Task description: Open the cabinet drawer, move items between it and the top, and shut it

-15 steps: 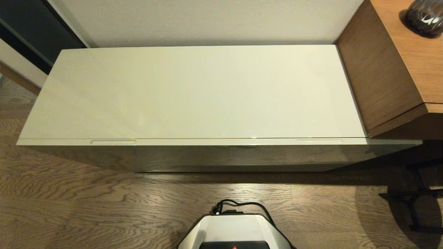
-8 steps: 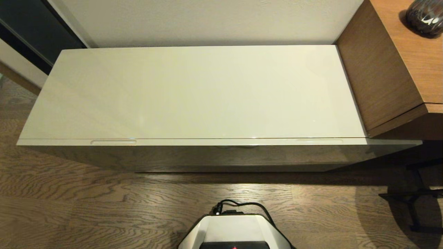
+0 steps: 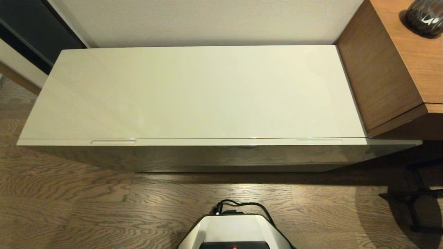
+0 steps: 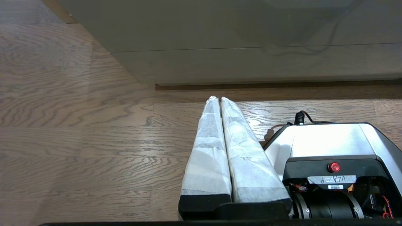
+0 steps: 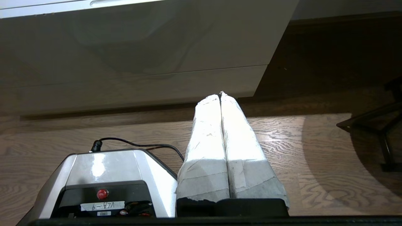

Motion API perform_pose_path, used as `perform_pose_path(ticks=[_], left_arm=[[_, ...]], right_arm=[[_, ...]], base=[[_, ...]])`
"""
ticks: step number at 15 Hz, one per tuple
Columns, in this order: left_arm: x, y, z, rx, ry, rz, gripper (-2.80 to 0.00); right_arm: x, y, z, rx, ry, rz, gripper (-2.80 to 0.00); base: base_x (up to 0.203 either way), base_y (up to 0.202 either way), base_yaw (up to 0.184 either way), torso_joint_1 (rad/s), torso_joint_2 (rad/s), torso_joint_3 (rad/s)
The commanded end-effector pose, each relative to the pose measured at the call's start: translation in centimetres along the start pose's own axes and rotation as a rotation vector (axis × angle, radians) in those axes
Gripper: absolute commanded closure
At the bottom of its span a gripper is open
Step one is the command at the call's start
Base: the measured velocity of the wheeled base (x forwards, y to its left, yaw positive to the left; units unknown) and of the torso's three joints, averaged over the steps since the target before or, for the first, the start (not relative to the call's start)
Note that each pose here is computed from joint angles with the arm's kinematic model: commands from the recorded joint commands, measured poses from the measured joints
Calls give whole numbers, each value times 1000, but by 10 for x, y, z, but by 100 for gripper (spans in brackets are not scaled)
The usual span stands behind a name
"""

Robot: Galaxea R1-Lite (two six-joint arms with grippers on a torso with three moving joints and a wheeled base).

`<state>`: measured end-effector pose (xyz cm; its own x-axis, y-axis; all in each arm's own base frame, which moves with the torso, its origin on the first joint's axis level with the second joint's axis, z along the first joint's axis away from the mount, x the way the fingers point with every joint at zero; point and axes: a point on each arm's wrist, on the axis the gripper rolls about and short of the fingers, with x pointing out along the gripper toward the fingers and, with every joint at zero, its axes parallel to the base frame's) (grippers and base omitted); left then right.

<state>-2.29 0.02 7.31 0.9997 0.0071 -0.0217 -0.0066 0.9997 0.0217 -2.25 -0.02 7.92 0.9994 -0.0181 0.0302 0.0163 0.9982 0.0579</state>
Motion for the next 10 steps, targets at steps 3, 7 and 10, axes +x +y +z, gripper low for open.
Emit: perform_pose_path(ticks=[3,7,10], left_arm=[[0,0,0,0,3,0,0],[0,0,0,0,3,1,0],[0,0,0,0,3,1,0]], right_arm=[[0,0,0,1,1,0,0],[0,0,0,-1,4,-1,0],[0,0,0,-1,4,-1,0]], base=[[0,0,0,0,0,0],[0,0,0,0,0,0],[0,0,0,0,0,0]])
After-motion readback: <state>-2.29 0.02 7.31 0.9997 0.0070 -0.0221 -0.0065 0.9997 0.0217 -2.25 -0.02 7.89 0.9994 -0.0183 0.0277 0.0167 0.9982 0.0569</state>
